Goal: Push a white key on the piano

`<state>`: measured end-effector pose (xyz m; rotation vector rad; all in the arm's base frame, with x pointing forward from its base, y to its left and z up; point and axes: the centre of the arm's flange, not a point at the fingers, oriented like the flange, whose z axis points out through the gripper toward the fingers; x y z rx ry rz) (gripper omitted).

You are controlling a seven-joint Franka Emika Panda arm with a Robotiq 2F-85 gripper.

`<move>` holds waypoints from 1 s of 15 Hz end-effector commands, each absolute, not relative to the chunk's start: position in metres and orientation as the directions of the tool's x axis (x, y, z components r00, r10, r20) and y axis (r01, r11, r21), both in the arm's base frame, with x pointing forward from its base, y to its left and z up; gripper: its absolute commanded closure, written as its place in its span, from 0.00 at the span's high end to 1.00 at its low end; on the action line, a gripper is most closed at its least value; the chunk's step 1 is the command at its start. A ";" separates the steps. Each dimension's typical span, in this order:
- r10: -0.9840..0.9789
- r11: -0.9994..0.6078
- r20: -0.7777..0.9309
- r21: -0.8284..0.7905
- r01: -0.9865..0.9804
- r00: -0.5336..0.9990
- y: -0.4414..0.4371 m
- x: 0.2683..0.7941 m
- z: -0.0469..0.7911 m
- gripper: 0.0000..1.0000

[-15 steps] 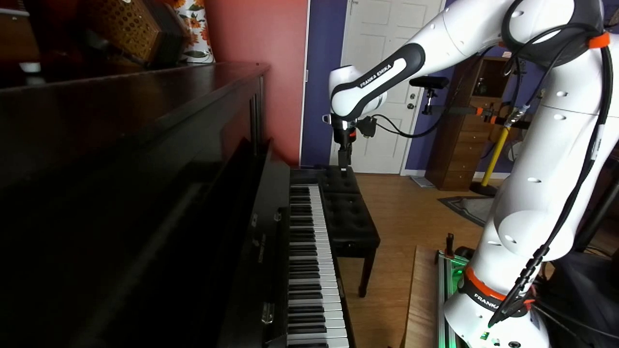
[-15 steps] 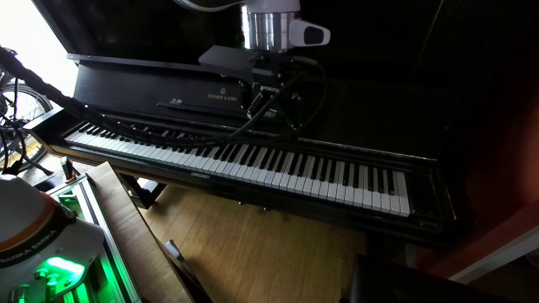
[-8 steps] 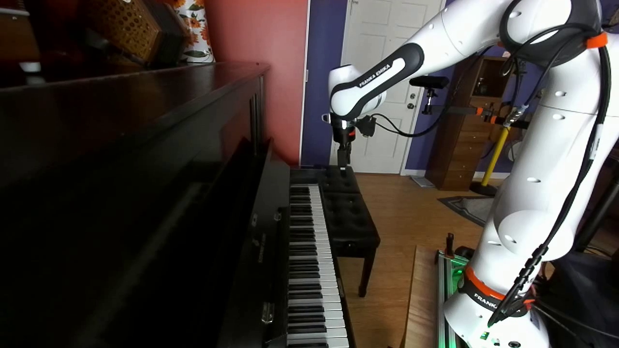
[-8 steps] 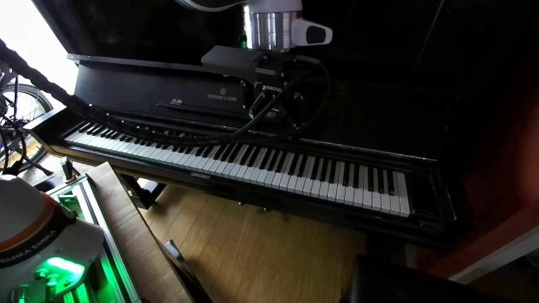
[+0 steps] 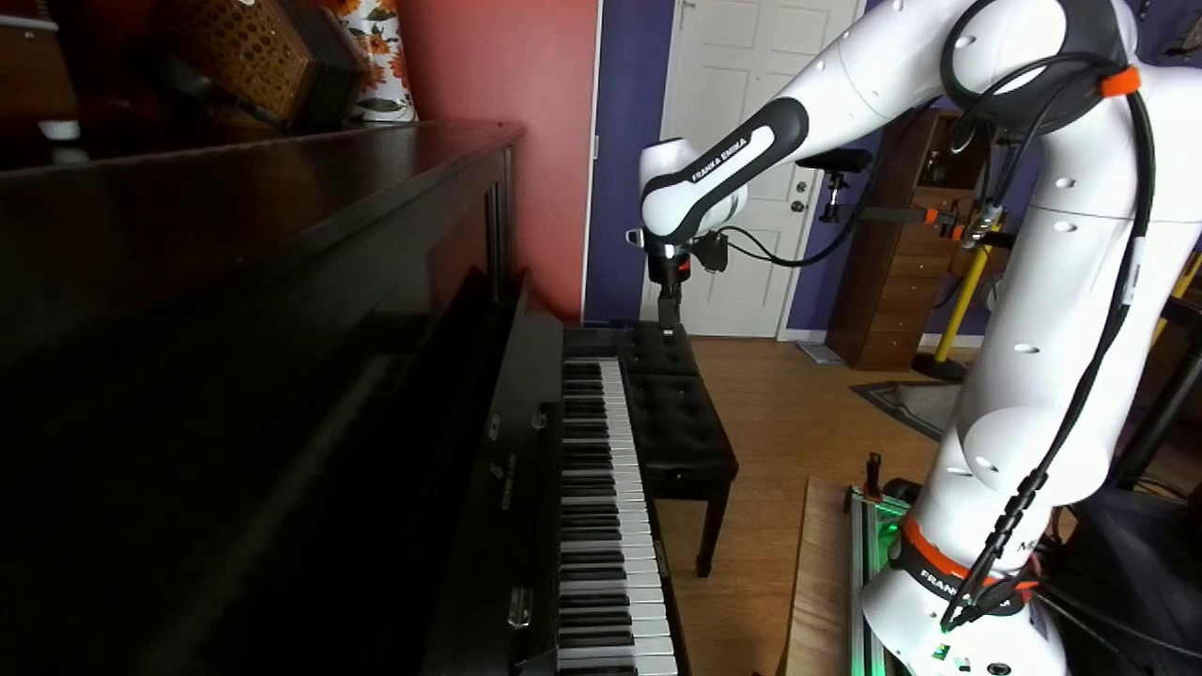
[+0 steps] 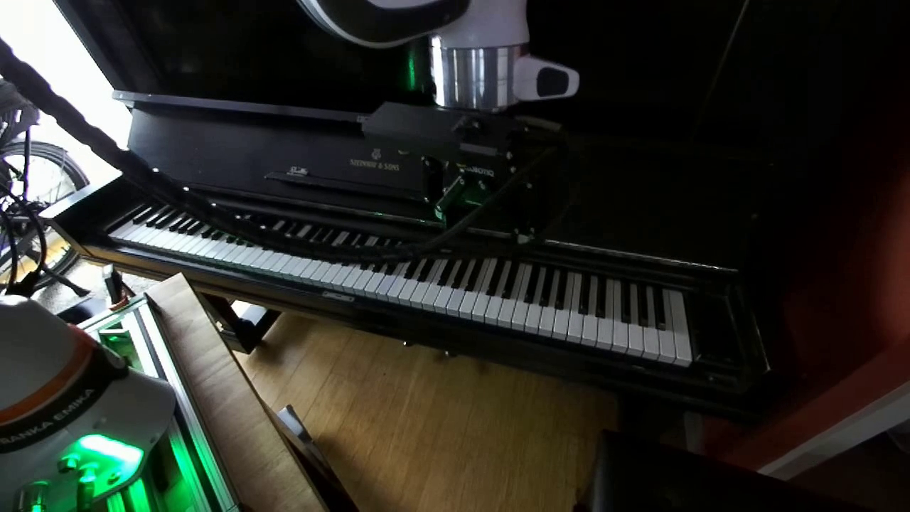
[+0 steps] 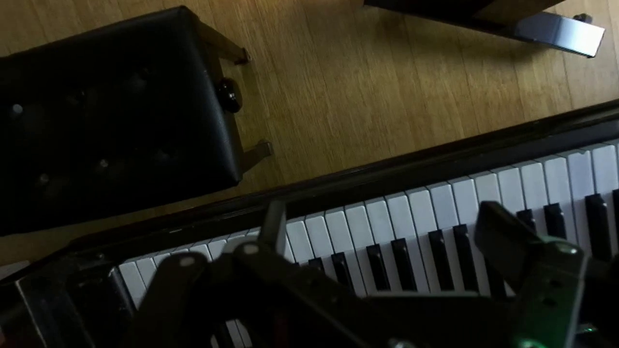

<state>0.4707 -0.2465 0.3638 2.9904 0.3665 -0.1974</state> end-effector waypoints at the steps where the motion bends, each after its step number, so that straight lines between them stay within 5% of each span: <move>1: 0.301 -0.933 -0.104 0.172 0.315 0.948 -0.292 0.490 0.325 1.00; 7: 0.370 -0.921 0.085 0.163 0.354 0.925 -0.332 0.517 0.271 1.00; 15: 0.358 -0.924 0.072 0.173 0.341 0.931 -0.320 0.512 0.276 1.00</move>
